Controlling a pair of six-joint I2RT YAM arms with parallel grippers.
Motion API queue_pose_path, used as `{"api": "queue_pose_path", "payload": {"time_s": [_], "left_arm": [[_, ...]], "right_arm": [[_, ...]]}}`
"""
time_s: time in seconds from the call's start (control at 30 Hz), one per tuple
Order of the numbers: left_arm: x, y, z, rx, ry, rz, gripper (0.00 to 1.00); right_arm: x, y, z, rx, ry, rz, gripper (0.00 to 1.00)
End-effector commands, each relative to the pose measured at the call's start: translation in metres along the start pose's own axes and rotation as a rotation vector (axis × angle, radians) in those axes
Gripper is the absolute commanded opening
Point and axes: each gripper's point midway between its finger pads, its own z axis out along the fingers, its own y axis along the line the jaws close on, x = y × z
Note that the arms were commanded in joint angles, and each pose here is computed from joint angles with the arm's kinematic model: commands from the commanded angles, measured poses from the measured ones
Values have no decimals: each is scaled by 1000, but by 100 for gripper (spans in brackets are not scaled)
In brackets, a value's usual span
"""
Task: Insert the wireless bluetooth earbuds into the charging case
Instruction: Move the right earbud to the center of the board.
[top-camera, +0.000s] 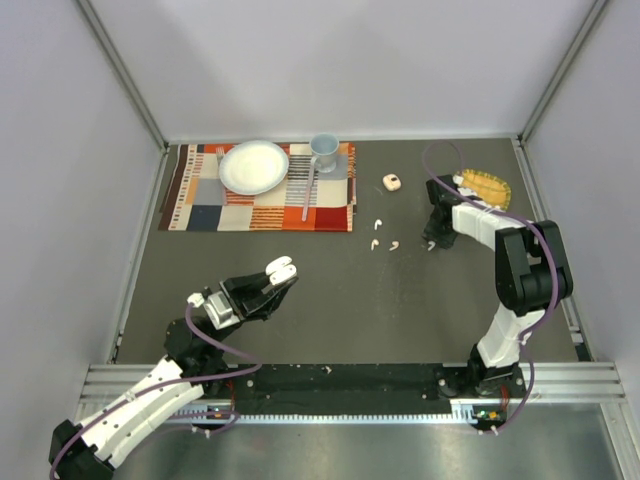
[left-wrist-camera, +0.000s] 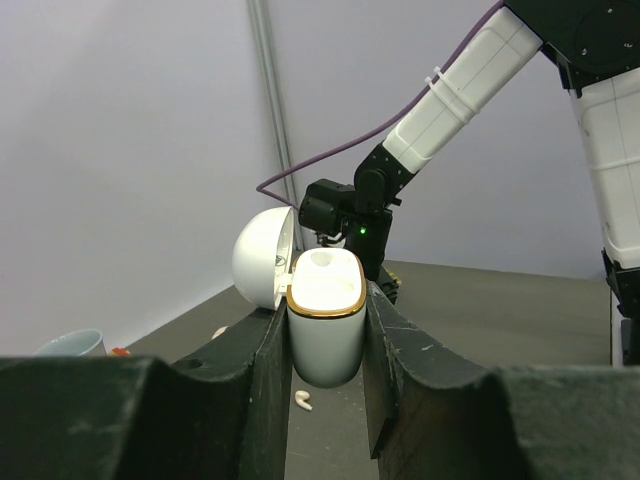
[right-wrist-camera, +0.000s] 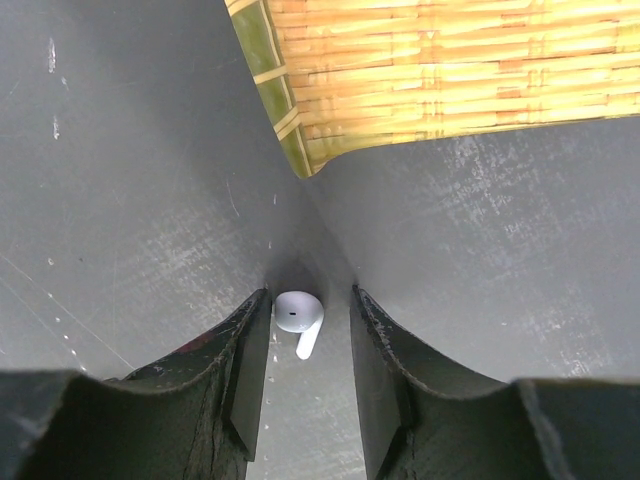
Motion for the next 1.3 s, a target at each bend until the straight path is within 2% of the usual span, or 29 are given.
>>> {"api": "queue_pose_path", "payload": {"time_s": [0.0, 0.6, 0.67, 0.97, 1.13, 1.27], "left_arm": [[22, -1, -11, -7, 37, 2, 0], [24, -1, -12, -14, 43, -1, 0], [23, 0, -12, -15, 43, 0, 0], [23, 0, -12, -18, 43, -1, 0], [23, 0, -12, -20, 43, -1, 0], [22, 0, -12, -18, 40, -2, 0]], "right_arm": [[0, 14, 6, -16, -10, -13, 36], [20, 22, 8, -11, 12, -67, 30], [21, 20, 10, 2, 13, -65, 26], [20, 21, 8, -10, 11, -79, 22], [22, 33, -4, -73, -4, -189, 22], [43, 43, -16, -103, -10, -318, 22]]}}
